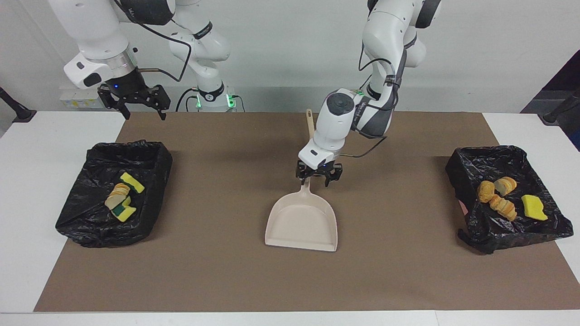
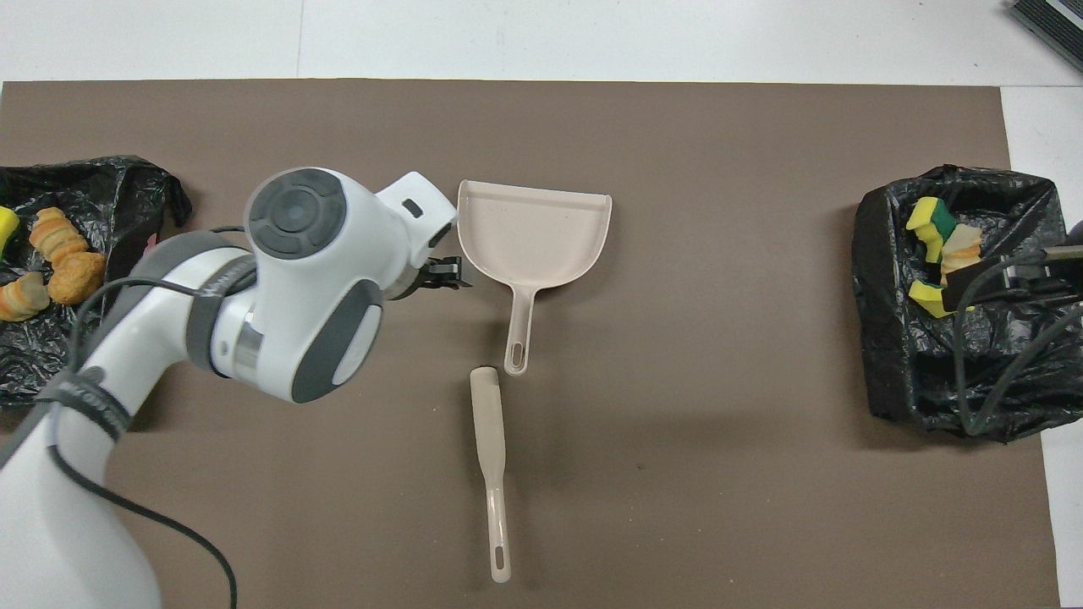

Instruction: Sweep and dump trash in bin

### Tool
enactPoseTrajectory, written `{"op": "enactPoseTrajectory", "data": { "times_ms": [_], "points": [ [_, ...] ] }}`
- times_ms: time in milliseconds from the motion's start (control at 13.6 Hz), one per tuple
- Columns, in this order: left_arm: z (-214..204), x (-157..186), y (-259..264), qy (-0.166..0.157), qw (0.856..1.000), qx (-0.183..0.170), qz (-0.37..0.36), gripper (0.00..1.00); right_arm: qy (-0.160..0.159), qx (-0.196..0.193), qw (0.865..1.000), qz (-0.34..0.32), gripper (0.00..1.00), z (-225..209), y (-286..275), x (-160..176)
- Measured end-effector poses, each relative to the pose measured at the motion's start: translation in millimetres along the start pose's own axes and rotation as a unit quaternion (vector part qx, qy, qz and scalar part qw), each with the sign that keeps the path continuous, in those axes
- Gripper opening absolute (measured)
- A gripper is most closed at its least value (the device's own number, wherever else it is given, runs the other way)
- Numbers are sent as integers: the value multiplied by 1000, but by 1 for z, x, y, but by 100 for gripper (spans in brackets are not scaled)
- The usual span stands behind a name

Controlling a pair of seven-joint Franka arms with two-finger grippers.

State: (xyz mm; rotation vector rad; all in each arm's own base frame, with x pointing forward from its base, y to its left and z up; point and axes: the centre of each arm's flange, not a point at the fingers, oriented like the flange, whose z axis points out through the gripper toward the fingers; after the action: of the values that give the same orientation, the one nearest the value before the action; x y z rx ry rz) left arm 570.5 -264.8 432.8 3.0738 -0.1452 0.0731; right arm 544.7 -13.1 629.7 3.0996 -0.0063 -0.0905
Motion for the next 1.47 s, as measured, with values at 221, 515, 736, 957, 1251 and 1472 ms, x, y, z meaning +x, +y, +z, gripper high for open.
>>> {"op": "enactPoseTrajectory", "data": {
  "times_ms": [221, 515, 736, 957, 1251, 1472],
  "points": [
    [-43, 1, -75, -17, 1000, 11, 15, 100, 0, 0, 1000, 0, 100, 0, 0, 0],
    [-87, -6, -149, -18, 1000, 15, 19, 100, 0, 0, 1000, 0, 100, 0, 0, 0],
    [-110, -12, -174, -23, 999, 17, 14, 100, 0, 0, 1000, 0, 100, 0, 0, 0],
    [-153, -14, -181, -22, 1000, 17, 7, 100, 0, 0, 1000, 0, 100, 0, 0, 0],
    [-202, -24, -187, -27, 999, 20, 1, 100, 0, 0, 1000, 0, 100, 0, 0, 0],
    [-219, -31, -189, -34, 999, 21, -1, 100, 0, 0, 1000, 0, 100, 0, 0, 0]
  ]
}}
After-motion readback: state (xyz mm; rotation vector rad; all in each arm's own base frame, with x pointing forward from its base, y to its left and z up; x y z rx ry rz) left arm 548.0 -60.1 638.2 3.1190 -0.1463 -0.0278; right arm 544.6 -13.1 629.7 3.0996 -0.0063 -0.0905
